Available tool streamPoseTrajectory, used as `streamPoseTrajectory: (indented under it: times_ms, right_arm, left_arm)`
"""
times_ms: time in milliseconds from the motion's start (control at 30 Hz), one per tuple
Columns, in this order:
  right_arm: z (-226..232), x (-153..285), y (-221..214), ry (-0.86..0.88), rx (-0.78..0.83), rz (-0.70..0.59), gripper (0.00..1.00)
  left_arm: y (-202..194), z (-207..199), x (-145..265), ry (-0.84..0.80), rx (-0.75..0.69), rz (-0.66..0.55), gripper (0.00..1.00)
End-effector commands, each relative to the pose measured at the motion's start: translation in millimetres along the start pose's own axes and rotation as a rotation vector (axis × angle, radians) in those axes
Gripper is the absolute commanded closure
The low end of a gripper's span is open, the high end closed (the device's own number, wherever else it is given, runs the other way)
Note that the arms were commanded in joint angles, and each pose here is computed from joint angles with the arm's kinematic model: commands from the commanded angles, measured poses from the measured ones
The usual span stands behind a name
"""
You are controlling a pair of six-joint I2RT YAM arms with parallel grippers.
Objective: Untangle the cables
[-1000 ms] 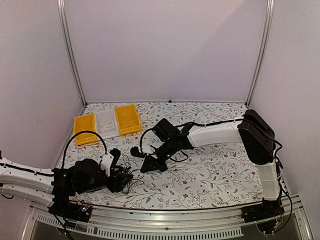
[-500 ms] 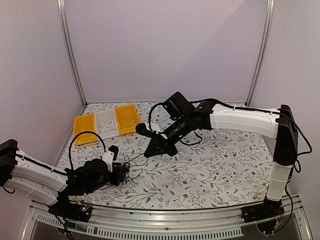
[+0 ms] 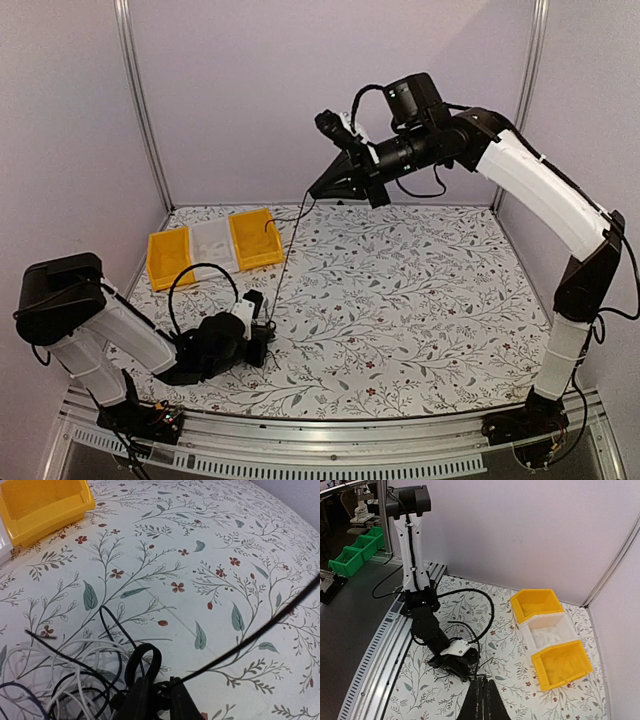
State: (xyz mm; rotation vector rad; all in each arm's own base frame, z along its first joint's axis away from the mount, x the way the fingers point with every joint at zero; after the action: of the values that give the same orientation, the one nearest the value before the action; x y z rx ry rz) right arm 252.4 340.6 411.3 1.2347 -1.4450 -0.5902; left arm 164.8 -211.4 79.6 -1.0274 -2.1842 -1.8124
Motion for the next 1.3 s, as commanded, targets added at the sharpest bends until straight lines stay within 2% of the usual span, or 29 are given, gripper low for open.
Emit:
streamPoseTrajectory:
  times_ms: [0,167,300,467,633,733,900,933,1000,1033,1267]
  right_arm:
    - [6,99,81,-0.214,0.233,-0.148,1.0]
    - [3,155,97,-0.388,0.304,-0.138,1.0]
    - [2,181,91,-0.435,0.29,-0.143,1.0]
    - [-3,190,84,-0.448,0.244,-0.158,1.0]
    - [-2,216,94,-0.552,0.268,-0.148,1.0]
    - [-8,210,77,-0.571,0.246,-0.093,1.0]
    - [-15,183,25,-0.528,0.14,-0.007,1.0]
    - [-15,176,10,-0.512,0.112,0.015,1.0]
    - [-14,167,-8,-0.491,0.081,0.041,1.0]
    - [-14,162,-18,-0.48,0.063,0.052,1.0]
    - [-4,129,-49,-0.387,0.0,0.081,1.0]
  left_arm:
    - [-30,24,1,0.09,-0.056,0.155,0.88]
    - [-29,25,4,0.081,-0.058,0.16,0.88]
    - [-27,25,6,0.077,-0.046,0.157,0.86]
    - [-26,24,5,0.088,-0.047,0.15,0.79]
    - [-26,20,0,0.095,-0.065,0.17,0.73]
    - [-21,12,1,0.08,-0.083,0.16,0.7]
    - [6,-19,12,-0.005,-0.139,0.083,0.6]
    - [14,-25,14,-0.023,-0.142,0.068,0.55]
    - [30,-39,19,-0.049,-0.137,0.045,0.36]
    - [40,-45,22,-0.057,-0.135,0.028,0.34]
    - [88,-79,53,-0.21,-0.179,-0.09,0.35]
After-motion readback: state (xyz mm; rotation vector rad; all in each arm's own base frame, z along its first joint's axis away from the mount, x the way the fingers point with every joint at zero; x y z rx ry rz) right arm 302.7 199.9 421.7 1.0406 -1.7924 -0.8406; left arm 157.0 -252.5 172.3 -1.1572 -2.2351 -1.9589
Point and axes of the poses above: each gripper's point midway between its finger pads, its own x axis back along the fingers, its own z axis along the line the jaws close on, y = z × x, the point moved 10 cm from there along x, back along the fingers, and after that the axes turned 10 degrees about x, right-handed, at the moved point
